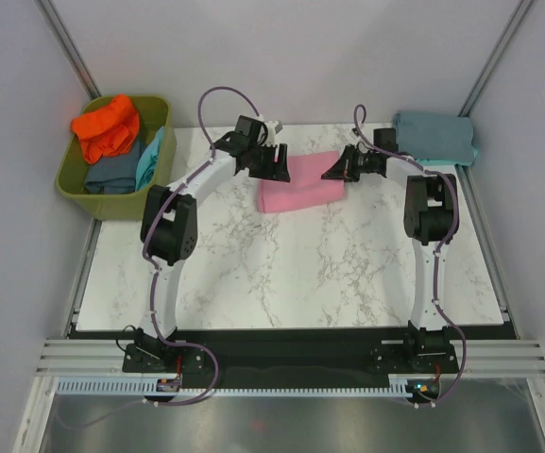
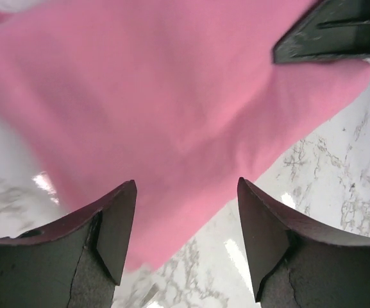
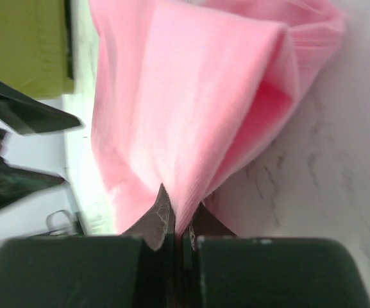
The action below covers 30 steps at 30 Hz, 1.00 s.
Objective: Fold and stack the t-shirts
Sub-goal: Neatly place the folded tshirt to the corner
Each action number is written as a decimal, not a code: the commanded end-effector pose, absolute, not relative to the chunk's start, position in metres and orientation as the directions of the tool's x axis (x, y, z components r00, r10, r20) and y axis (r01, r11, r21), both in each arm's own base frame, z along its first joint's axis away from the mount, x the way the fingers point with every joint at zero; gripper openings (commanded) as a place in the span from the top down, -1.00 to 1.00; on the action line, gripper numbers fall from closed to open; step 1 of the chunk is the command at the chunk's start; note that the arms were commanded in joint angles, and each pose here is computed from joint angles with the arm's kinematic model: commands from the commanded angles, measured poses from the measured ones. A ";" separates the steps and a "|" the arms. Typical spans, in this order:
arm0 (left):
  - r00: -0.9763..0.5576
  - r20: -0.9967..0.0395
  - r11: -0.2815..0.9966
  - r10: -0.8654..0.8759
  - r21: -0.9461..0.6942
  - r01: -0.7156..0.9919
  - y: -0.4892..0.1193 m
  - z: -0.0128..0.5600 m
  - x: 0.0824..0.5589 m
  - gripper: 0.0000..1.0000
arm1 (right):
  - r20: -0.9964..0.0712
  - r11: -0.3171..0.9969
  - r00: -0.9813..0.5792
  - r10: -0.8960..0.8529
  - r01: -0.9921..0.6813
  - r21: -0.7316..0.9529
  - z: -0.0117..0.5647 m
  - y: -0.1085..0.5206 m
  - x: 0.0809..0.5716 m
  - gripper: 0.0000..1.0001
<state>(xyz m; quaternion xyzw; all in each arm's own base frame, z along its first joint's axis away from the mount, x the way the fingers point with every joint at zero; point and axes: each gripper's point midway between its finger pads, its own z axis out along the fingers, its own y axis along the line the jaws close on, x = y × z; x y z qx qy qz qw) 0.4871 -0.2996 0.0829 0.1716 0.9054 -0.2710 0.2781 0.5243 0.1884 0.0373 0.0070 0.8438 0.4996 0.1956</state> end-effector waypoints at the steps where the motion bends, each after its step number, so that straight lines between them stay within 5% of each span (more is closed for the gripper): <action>1: -0.647 -0.741 0.850 0.177 -0.215 0.480 -0.246 0.163 0.502 -0.43 | -0.591 0.637 -0.791 0.160 -0.375 0.674 0.117 0.142 0.552 1.00; 10: -0.707 -0.671 0.873 0.224 -0.184 0.451 -0.198 0.140 0.455 -0.39 | -0.781 0.842 -0.624 0.008 -0.417 0.342 0.170 0.044 0.586 1.00; 30: -0.722 -0.656 0.855 0.219 -0.228 0.466 -0.199 0.138 0.423 -0.39 | -0.880 0.962 -0.474 -0.002 -0.240 0.127 0.185 -0.073 0.653 1.00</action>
